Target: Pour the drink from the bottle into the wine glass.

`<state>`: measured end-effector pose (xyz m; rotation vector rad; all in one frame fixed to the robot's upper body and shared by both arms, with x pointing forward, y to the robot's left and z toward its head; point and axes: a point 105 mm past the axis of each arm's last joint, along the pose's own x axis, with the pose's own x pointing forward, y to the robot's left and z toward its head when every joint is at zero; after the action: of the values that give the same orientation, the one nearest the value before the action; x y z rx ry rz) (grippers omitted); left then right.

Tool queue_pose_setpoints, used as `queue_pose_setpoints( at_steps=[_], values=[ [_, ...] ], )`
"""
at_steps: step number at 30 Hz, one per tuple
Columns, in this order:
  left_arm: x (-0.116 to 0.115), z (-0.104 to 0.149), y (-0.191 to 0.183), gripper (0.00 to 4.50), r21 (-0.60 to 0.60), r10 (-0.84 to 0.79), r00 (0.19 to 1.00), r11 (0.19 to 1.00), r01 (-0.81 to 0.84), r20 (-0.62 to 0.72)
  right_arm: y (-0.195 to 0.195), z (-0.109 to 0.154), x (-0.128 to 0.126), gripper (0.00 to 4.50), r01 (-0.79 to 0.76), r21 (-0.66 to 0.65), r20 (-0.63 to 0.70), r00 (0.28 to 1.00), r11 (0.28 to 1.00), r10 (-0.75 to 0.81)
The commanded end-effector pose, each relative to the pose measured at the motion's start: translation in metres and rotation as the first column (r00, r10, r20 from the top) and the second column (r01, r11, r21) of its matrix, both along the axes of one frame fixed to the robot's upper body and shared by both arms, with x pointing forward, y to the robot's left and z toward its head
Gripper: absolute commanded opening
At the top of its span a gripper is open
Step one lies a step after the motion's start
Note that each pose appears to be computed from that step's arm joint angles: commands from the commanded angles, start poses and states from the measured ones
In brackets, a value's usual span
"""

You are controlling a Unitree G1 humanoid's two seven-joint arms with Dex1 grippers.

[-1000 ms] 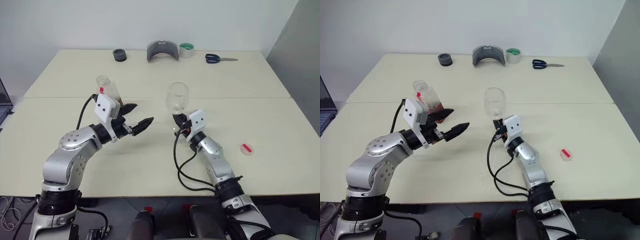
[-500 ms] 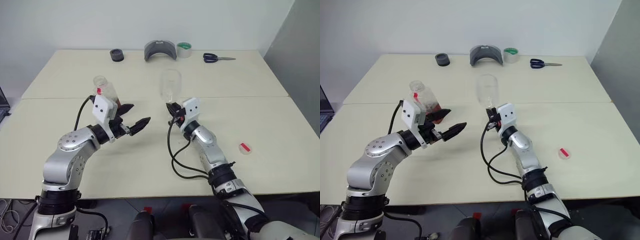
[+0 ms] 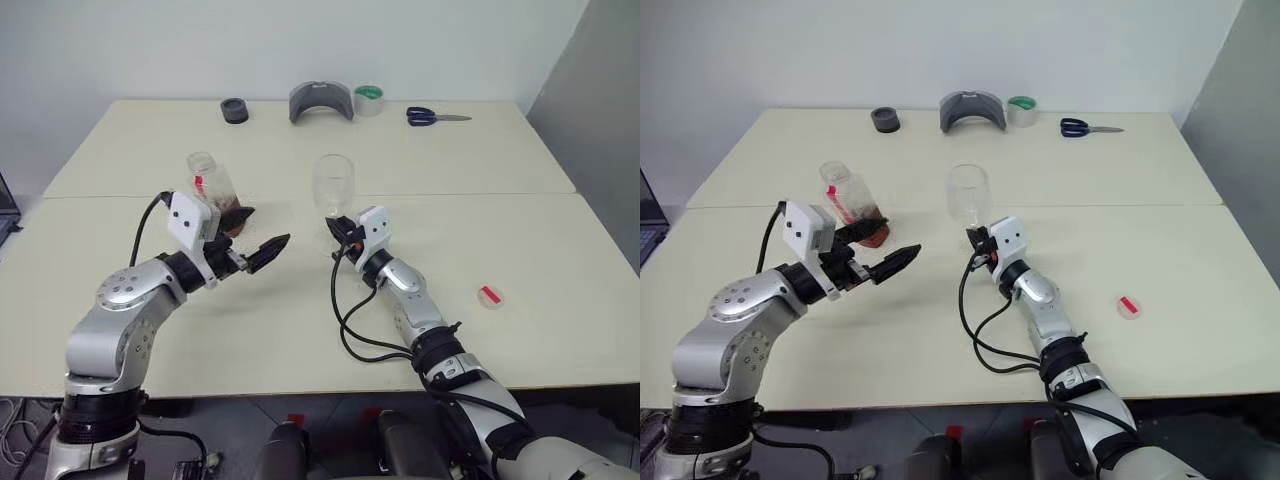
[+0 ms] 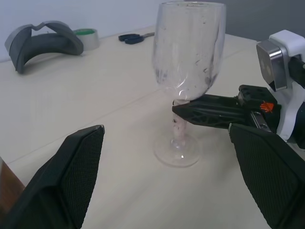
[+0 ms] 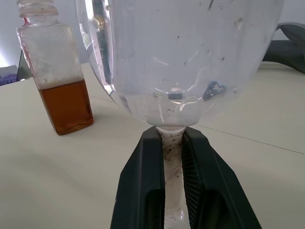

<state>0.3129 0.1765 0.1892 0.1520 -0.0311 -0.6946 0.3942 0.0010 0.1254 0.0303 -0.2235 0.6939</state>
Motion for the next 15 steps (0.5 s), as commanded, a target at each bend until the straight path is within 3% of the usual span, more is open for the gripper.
queue_pose_setpoints(
  at_steps=[1, 12, 13, 15],
  values=[
    [-0.01, 0.016, 0.002, 4.5, 0.012, -0.016, 0.999, 1.0, 0.015, 0.051, 0.001, 0.002, 0.0, 0.24, -0.012, -0.007, 0.013, 1.0, 1.0, 0.012],
    [-0.013, 0.014, 0.013, 4.5, 0.029, -0.009, 0.999, 1.0, 0.008, 0.048, 0.0, -0.002, 0.001, 0.24, -0.007, -0.006, -0.011, 1.0, 1.0, 0.007],
    [-0.013, 0.014, 0.012, 4.5, 0.028, -0.014, 0.999, 1.0, 0.012, 0.048, -0.001, -0.002, 0.001, 0.94, -0.005, -0.003, -0.012, 1.0, 1.0, 0.005],
    [-0.012, 0.013, 0.011, 4.5, 0.027, -0.021, 0.999, 0.999, 0.02, 0.05, -0.001, -0.002, 0.001, 1.43, -0.003, 0.001, -0.014, 1.0, 1.0, 0.003]
  ],
)
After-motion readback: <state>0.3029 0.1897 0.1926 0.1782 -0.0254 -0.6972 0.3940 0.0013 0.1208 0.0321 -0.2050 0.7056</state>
